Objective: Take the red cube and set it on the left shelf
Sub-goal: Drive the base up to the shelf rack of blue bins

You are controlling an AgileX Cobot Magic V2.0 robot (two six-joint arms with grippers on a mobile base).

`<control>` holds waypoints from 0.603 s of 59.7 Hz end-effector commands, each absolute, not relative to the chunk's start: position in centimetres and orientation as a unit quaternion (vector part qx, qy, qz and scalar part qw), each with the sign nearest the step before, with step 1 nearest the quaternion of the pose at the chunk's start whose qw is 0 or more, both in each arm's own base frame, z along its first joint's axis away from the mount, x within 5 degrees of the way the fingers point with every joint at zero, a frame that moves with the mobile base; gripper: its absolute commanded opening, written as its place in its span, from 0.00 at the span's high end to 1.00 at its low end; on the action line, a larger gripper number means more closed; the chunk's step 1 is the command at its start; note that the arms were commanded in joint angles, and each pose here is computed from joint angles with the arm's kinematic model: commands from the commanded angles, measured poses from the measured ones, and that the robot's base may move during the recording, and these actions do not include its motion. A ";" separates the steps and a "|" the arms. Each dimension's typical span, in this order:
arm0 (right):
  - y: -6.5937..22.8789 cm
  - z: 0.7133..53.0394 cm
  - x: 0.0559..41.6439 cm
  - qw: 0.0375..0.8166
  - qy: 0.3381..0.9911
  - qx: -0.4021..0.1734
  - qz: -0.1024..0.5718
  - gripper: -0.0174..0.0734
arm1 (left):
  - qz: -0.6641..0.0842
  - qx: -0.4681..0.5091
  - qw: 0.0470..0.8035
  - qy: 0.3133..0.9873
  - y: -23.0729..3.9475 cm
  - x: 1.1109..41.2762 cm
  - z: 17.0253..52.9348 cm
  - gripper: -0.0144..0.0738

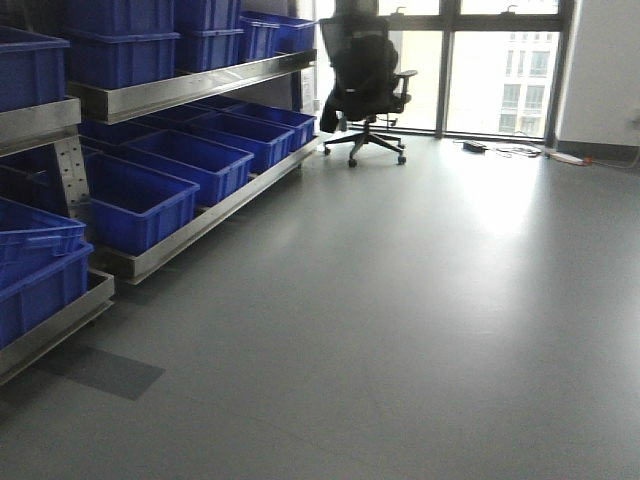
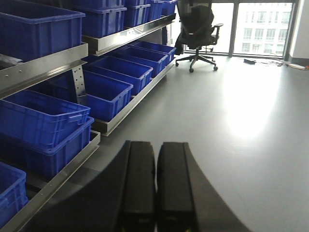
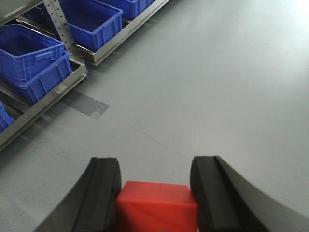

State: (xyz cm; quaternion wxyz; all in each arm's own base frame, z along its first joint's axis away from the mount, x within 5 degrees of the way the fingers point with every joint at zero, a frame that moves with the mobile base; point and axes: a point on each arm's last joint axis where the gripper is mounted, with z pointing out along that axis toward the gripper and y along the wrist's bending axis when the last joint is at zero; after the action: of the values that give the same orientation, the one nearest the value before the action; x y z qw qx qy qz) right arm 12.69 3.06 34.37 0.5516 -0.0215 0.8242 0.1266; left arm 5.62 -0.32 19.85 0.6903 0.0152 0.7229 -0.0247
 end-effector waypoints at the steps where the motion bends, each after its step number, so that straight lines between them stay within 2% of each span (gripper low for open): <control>1: 3.0 36.0 12.9 0.597 0.791 -0.021 0.130 0.75 | -0.029 0.015 0.719 0.695 -0.3 5.6 20.0 0.72; 36: 3.0 36.0 12.9 0.597 0.791 -0.021 0.130 0.75 | -0.029 0.015 0.719 0.695 -0.3 5.6 20.0 0.72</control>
State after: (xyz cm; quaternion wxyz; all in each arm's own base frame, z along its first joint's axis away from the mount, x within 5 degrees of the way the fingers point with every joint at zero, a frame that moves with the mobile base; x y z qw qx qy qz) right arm 12.70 3.05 34.37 0.5516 -0.0216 0.8242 0.1264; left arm 5.62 -0.32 19.85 0.6903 0.0152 0.7229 -0.0247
